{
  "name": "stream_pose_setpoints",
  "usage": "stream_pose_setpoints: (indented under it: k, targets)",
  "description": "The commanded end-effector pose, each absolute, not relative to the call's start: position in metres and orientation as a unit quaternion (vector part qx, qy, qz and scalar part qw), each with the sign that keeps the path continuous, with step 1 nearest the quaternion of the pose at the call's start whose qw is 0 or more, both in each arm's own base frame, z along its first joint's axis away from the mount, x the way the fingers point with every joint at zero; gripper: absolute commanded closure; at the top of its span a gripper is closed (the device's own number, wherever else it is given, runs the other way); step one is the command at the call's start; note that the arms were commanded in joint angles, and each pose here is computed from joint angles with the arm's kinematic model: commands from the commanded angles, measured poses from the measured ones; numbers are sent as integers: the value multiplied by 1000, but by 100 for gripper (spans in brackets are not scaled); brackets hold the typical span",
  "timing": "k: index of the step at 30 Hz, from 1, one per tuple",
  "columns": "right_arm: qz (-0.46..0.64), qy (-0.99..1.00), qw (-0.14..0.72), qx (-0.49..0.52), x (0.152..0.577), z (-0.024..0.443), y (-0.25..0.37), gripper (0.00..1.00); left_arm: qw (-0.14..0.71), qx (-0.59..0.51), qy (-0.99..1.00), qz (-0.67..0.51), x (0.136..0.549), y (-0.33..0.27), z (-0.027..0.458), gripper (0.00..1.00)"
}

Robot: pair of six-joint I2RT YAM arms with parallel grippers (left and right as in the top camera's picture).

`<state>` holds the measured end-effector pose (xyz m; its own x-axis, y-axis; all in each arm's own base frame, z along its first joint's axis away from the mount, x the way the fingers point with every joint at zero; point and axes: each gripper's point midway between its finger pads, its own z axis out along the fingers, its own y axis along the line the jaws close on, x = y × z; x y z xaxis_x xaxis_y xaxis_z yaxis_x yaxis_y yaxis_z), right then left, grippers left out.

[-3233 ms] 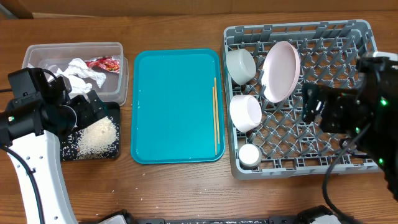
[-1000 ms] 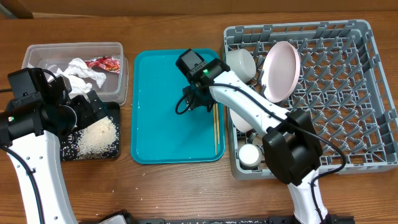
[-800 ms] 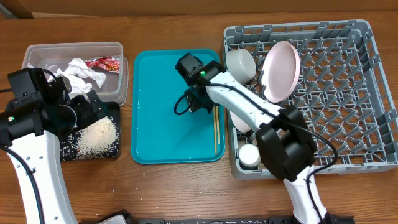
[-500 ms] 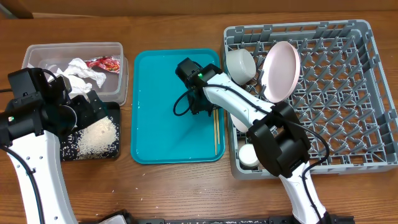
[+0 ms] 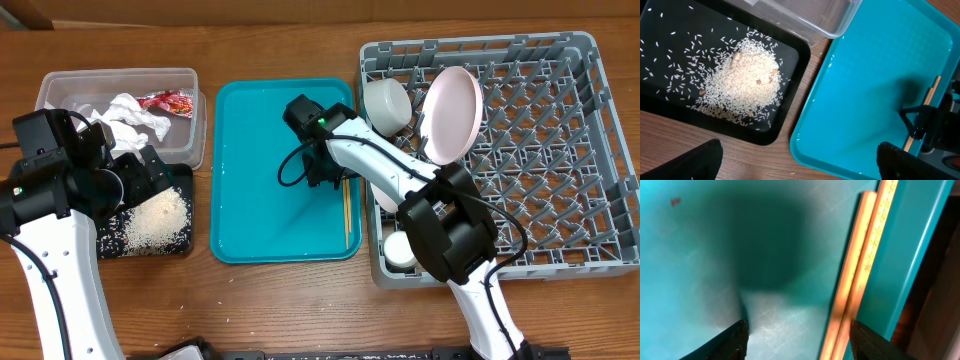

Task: Sort waste into correct bins and load items into the dishwasher
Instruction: 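Reach to the wooden chopsticks on the tray and grasp them with right gripper, then carry the chopsticks into the rack and stand them beside the plate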

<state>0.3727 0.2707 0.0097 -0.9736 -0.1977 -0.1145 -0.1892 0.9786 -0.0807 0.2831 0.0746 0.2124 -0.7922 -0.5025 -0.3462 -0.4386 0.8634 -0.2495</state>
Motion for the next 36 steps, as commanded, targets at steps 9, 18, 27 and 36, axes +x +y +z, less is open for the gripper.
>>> stream_pose_setpoints:
  k: [9, 18, 27, 36]
  targets:
    - [-2, 994, -17, -108, 344, -8, 277, 55, 214, -243, 943, -80, 284, 74, 218, 0]
    - [-2, 992, -16, -125, 344, -8, 277, 91, 214, -243, 943, -80, 284, 74, 218, 0]
    - [-11, 985, 1, -174, 355, 10, 278, 96, 214, -243, 943, -80, 284, 74, 218, 0]
    - [4, 983, 31, -183, 371, 58, 290, 96, 214, -243, 943, -80, 284, 74, 218, 0]
